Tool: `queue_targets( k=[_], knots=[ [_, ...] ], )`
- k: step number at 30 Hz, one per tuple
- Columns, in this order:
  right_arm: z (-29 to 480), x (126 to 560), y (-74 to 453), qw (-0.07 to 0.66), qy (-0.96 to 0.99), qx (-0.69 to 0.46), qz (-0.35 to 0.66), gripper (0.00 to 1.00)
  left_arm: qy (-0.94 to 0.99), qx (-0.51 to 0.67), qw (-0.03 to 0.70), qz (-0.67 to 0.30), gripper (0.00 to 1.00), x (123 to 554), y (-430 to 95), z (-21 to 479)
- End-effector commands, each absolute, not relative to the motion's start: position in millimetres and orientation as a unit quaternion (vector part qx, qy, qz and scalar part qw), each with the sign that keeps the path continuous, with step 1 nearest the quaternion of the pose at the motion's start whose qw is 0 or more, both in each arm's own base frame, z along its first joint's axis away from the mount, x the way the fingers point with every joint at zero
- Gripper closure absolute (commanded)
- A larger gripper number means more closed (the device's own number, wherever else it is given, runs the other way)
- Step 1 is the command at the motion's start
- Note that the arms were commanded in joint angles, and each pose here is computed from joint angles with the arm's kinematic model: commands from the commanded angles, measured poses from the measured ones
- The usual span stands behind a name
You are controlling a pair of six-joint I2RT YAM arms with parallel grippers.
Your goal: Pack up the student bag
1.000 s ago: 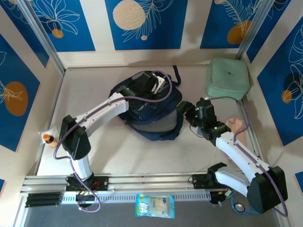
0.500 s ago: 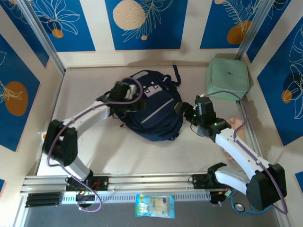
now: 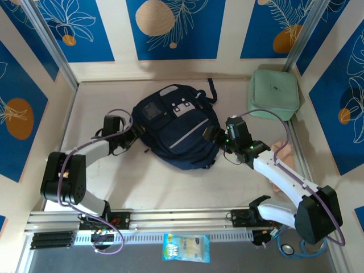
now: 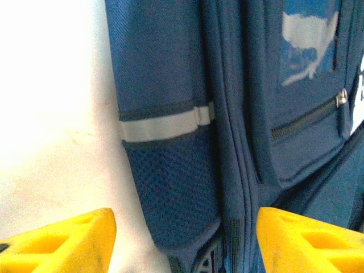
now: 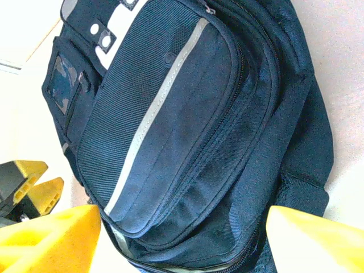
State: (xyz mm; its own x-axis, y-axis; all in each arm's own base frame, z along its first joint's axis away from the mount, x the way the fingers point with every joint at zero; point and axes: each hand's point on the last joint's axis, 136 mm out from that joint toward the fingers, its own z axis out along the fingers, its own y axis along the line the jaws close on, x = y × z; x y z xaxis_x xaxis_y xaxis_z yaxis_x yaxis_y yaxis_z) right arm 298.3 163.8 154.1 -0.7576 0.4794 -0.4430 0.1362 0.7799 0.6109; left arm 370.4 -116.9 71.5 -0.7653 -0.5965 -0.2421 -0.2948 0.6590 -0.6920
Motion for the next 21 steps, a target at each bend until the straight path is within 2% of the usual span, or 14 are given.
queue_targets(
  k=[1, 5, 9, 21],
  knots=[
    [168, 303, 173, 0.307, 0.888, 0.165, 0.301, 0.23, 0.866, -0.26, 0.24, -0.352, 0.4, 390, -122, 77],
    [164, 302, 175, 0.3, 0.89, 0.166, 0.301, 0.23, 0.866, -0.265, 0.227, -0.357, 0.44, 398, -126, 66],
    [156, 300, 179, 0.287, 0.894, 0.165, 0.301, 0.23, 0.861, -0.26, 0.221, -0.377, 0.53, 405, -134, 62],
    [131, 301, 194, 0.244, 0.906, 0.162, 0.307, 0.24, 0.872, -0.271, 0.192, -0.36, 0.64, 404, -136, 37]
  ],
)
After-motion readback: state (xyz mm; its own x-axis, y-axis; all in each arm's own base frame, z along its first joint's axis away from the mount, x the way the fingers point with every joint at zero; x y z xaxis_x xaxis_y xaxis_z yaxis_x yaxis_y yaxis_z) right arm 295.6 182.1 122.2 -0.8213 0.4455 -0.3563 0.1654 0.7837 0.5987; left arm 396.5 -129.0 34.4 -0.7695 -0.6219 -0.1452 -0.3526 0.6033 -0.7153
